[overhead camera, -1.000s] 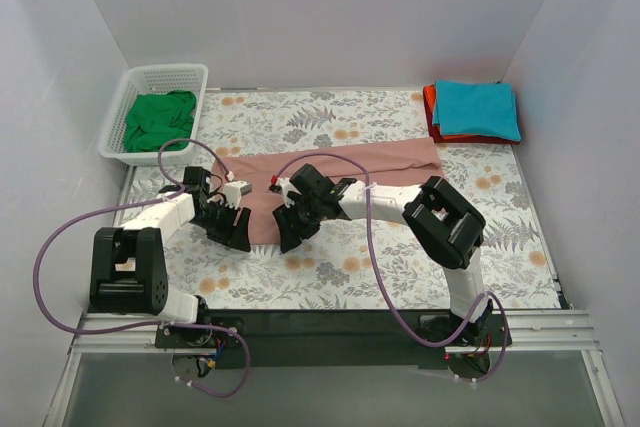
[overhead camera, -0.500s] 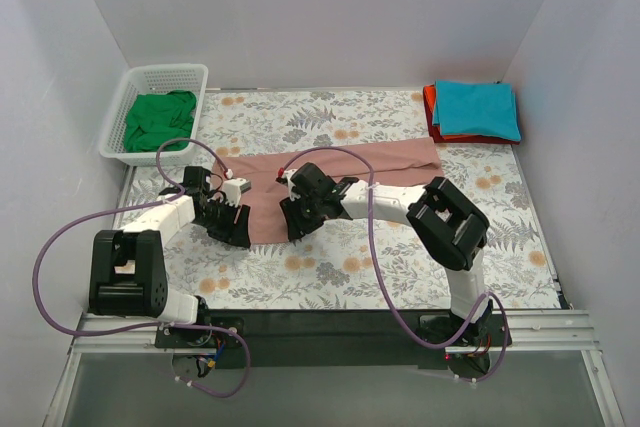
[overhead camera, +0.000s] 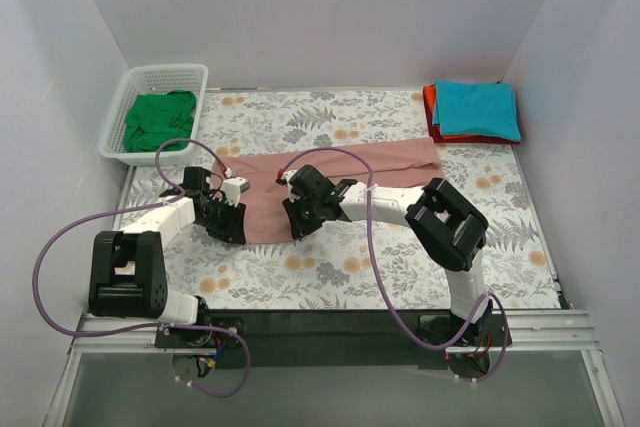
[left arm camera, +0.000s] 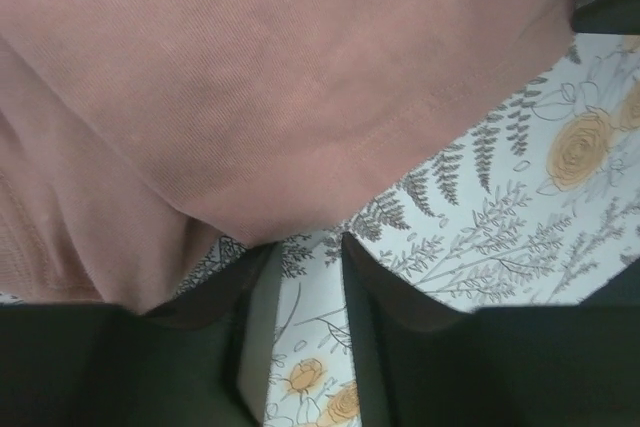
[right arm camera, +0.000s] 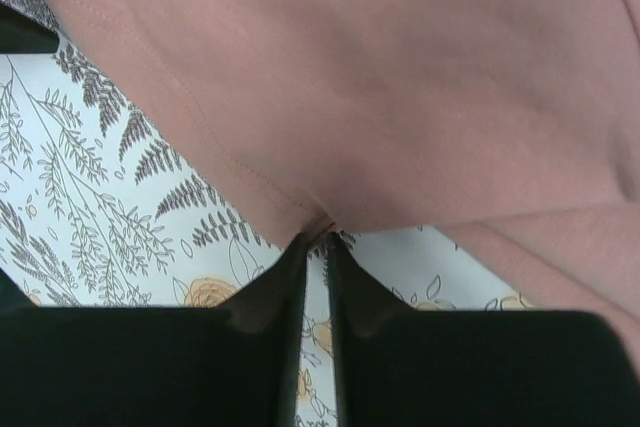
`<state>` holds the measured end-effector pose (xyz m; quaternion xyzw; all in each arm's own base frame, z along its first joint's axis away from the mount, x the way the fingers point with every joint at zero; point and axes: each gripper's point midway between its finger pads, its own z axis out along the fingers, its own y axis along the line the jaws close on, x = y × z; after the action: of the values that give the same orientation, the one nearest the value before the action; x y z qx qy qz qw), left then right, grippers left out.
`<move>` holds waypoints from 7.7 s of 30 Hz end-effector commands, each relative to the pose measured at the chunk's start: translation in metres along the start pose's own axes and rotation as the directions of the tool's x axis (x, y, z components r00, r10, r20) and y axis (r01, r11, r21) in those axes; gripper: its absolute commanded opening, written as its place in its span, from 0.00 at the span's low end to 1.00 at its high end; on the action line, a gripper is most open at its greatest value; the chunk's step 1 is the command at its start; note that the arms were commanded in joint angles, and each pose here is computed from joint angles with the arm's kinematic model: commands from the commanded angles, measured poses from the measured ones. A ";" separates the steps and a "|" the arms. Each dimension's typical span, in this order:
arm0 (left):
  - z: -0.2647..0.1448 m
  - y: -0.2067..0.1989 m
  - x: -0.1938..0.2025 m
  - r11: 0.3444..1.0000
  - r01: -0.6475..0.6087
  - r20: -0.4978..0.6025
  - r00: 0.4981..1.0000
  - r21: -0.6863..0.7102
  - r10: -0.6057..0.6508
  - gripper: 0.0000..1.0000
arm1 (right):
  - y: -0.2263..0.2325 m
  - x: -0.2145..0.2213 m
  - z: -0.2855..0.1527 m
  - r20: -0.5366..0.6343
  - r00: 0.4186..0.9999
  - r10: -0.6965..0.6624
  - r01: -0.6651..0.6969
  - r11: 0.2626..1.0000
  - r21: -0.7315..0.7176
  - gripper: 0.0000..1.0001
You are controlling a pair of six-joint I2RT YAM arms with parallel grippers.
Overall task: Fold and stack the t-shirts
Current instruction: Fold the tshirt
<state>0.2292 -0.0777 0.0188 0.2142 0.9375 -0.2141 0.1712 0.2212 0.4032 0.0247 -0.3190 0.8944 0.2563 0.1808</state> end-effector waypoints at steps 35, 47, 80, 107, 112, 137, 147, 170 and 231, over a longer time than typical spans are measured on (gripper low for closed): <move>-0.002 0.013 -0.003 0.997 0.030 -0.069 0.997 -0.074 -0.035 0.31 | -0.011 0.018 0.000 -0.094 0.996 -0.015 0.013 1.000 -0.023 0.01; -0.022 -0.006 -0.025 1.000 0.026 -0.024 0.999 -0.006 -0.026 0.00 | -0.002 -0.010 -0.017 -0.026 0.999 -0.042 0.039 0.996 -0.079 0.01; -0.008 0.079 -0.228 0.968 0.233 0.274 0.929 0.089 -0.249 0.00 | -0.181 -0.078 -0.124 0.118 0.993 -0.020 0.010 0.996 0.085 0.36; -0.040 0.121 -0.232 0.902 0.424 0.410 0.838 -0.075 -0.360 0.45 | -0.319 -0.021 -0.208 -0.097 0.943 -0.317 0.330 0.873 0.358 0.59; -0.038 0.076 -0.228 0.956 0.294 0.353 0.894 0.006 -0.277 0.47 | -0.324 -0.012 -0.196 -0.158 0.914 -0.373 0.405 0.858 0.316 0.61; 0.068 -0.065 -0.194 0.923 -0.383 0.046 0.923 0.036 0.381 0.45 | -0.337 -0.035 -0.200 -0.223 0.871 -0.439 0.492 0.793 0.359 0.44; 0.085 -0.047 -0.198 0.900 -0.428 -0.003 0.903 -0.078 0.429 0.08 | -0.360 -0.004 -0.200 -0.341 0.828 -0.445 0.550 0.763 0.339 0.48; 0.087 -0.040 -0.199 0.912 -0.394 -0.013 0.919 -0.119 0.395 0.00 | -0.351 0.030 -0.190 -0.374 0.791 -0.484 0.581 0.787 0.211 0.45; 0.072 -0.027 -0.207 0.915 -0.370 -0.008 0.927 -0.158 0.374 0.00 | -0.388 0.011 -0.208 -0.385 0.798 -0.463 0.568 0.792 0.224 0.01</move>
<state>0.3939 -0.2067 0.0311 0.3768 0.8946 -0.1197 0.2080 0.4312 0.0223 0.0547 -0.5414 0.8260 -0.0131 0.1566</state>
